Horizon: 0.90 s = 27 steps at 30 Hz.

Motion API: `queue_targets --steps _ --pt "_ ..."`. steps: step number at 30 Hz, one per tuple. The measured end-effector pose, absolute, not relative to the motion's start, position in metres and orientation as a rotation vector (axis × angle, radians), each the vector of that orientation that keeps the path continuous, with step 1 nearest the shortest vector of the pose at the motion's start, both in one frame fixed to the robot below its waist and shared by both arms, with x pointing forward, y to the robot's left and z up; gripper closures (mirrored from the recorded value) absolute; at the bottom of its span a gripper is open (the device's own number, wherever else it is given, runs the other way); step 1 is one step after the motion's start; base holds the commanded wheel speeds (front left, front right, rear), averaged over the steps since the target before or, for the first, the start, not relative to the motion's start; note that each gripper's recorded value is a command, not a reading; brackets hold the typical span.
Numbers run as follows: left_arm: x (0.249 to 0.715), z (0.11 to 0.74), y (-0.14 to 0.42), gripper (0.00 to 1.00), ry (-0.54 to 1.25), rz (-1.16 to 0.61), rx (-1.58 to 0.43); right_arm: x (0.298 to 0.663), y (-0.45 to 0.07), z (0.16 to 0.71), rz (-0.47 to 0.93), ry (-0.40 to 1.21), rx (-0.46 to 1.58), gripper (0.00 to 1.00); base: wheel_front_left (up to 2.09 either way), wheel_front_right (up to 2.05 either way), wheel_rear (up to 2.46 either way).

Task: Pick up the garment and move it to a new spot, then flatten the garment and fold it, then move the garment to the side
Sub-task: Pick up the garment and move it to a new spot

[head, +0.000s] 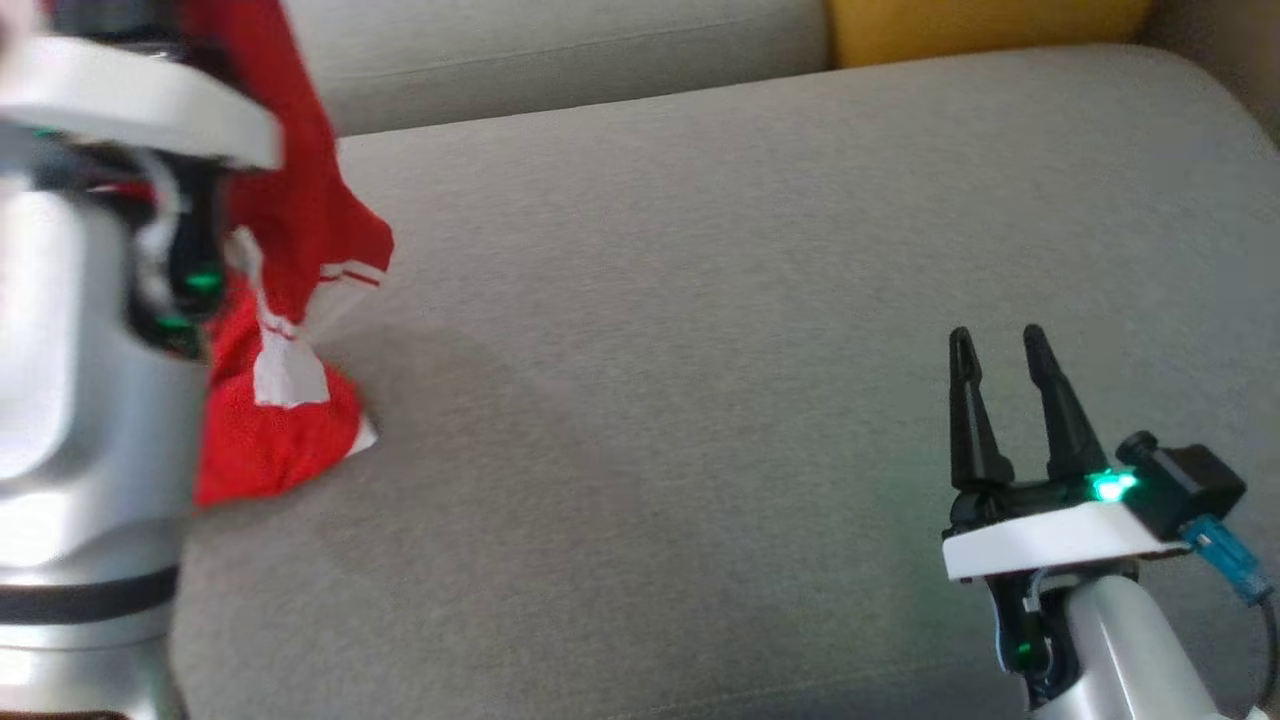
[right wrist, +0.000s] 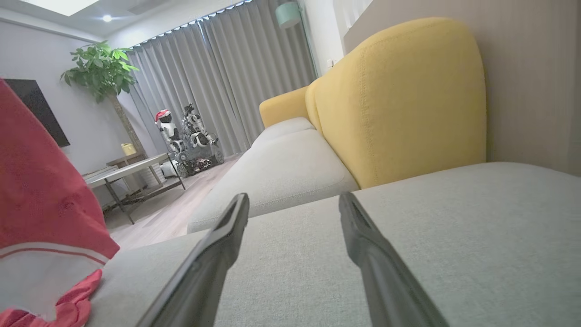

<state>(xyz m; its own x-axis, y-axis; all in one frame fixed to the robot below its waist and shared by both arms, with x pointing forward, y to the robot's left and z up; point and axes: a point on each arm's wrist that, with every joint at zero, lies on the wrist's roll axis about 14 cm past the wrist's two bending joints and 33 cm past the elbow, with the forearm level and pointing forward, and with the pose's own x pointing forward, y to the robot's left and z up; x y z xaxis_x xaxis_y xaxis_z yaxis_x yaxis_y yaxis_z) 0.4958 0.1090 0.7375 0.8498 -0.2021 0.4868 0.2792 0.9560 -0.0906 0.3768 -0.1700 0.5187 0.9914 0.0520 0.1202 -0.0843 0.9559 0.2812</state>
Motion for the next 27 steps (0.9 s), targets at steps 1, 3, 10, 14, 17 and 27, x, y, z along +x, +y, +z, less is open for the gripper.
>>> queue_targets --steps 1,3,10,14,17,27 --pt "0.496 0.735 0.093 1.0 -0.483 -0.29 -0.155 0.375 -0.175 0.522 0.056 -0.123 0.288 0.0 0.0 0.0 0.0" --pt "0.497 0.732 0.078 1.0 -0.469 -0.32 -0.16 0.373 -0.181 0.524 0.039 -0.131 0.286 0.0 0.0 0.0 0.0" --pt "0.502 0.679 -0.028 1.0 -0.31 -0.529 -0.191 0.361 -0.236 0.533 -0.121 -0.178 0.26 0.0 0.0 0.0 0.0" --pt "0.504 0.649 -0.081 1.0 -0.23 -0.621 -0.218 0.358 -0.257 0.541 -0.18 -0.207 0.253 0.0 0.0 0.0 0.0" --pt "0.503 0.622 -0.113 0.93 -0.16 -0.681 -0.229 0.354 -0.268 0.543 -0.214 -0.214 0.244 0.0 0.0 0.0 0.0" --pt "0.462 0.558 -0.175 0.0 0.065 -0.865 -0.335 0.345 -0.284 0.531 -0.276 -0.179 0.238 0.0 0.0 0.0 0.0"
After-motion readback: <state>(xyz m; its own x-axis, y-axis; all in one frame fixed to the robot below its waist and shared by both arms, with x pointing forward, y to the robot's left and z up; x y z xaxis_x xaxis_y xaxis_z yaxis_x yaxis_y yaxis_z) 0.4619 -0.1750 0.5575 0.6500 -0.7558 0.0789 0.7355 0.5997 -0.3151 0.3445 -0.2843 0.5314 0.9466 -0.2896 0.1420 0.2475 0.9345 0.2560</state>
